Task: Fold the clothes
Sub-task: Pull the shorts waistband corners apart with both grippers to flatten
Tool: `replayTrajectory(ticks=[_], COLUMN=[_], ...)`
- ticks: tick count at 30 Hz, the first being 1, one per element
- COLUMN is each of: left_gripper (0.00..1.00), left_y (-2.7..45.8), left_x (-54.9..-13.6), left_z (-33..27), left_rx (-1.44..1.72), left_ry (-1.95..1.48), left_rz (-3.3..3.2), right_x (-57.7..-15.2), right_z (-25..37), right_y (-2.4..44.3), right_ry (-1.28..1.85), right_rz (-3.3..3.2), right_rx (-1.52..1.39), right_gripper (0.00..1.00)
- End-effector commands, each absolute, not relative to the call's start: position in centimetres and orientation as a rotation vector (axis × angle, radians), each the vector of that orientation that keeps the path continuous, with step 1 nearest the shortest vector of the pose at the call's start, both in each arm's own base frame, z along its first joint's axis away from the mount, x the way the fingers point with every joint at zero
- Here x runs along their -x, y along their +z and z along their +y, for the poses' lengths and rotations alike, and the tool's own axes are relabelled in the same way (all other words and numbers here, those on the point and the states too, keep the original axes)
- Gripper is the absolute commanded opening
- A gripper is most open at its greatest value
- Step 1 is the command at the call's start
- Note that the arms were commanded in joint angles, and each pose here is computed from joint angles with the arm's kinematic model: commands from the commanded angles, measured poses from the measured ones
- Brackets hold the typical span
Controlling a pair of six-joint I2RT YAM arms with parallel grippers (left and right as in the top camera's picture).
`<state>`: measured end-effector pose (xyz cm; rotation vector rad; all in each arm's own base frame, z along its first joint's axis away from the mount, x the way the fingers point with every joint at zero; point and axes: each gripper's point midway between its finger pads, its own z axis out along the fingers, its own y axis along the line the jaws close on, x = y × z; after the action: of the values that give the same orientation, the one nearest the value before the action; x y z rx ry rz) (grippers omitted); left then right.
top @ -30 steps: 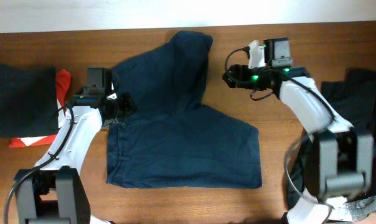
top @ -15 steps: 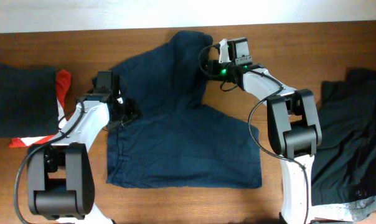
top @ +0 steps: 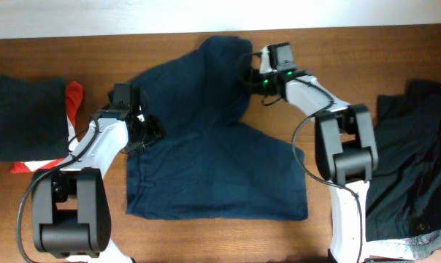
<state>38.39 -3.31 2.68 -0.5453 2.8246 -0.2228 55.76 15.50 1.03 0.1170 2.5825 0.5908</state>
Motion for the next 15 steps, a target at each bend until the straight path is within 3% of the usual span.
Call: replayTrajectory(ticks=[1,2,4,8,10,11,13,15], left_gripper=[0.73,0.73,0.73,0.73,0.73,0.73,0.73,0.73], left_y=[2.5,2.5,2.5,2.5,2.5,2.5,2.5,2.5], left_x=[-38.7,-38.7,-38.6,-38.6,-38.7,-38.7,-38.7,-38.7], left_z=[-3.3,-3.3,-3.3,-3.3,-3.3,-3.3,-3.3,-3.3], left_rx=[0.524,0.524,0.524,0.525,0.525,0.525,0.524,0.525], left_ry=[-0.212,-0.212,-0.212,-0.211,-0.211,-0.212,-0.212,-0.212], left_rz=[2.826,2.826,2.827,2.827,2.826,2.826,2.826,2.826], right_x=[-54.0,-52.6,-49.8,-47.7,-48.5,-49.8,-53.2,-54.6], right_z=[8.0,7.4,7.1,3.5,2.0,1.4,4.4,4.9], right_y=[5.7,5.4,4.3,3.8,4.5,4.9,6.7,7.7], right_ry=[0.241,0.195,0.152,-0.021,-0.014,0.045,0.444,0.5], right_rz=[2.64,2.688,2.807,2.87,2.834,2.784,2.685,2.619], right_rx=[-0.411,-0.469,-0.487,-0.557,-0.6,-0.62,-0.408,-0.368], right_gripper=[0.04,0.04,0.41,0.43,0.5,0.55,0.55,0.56])
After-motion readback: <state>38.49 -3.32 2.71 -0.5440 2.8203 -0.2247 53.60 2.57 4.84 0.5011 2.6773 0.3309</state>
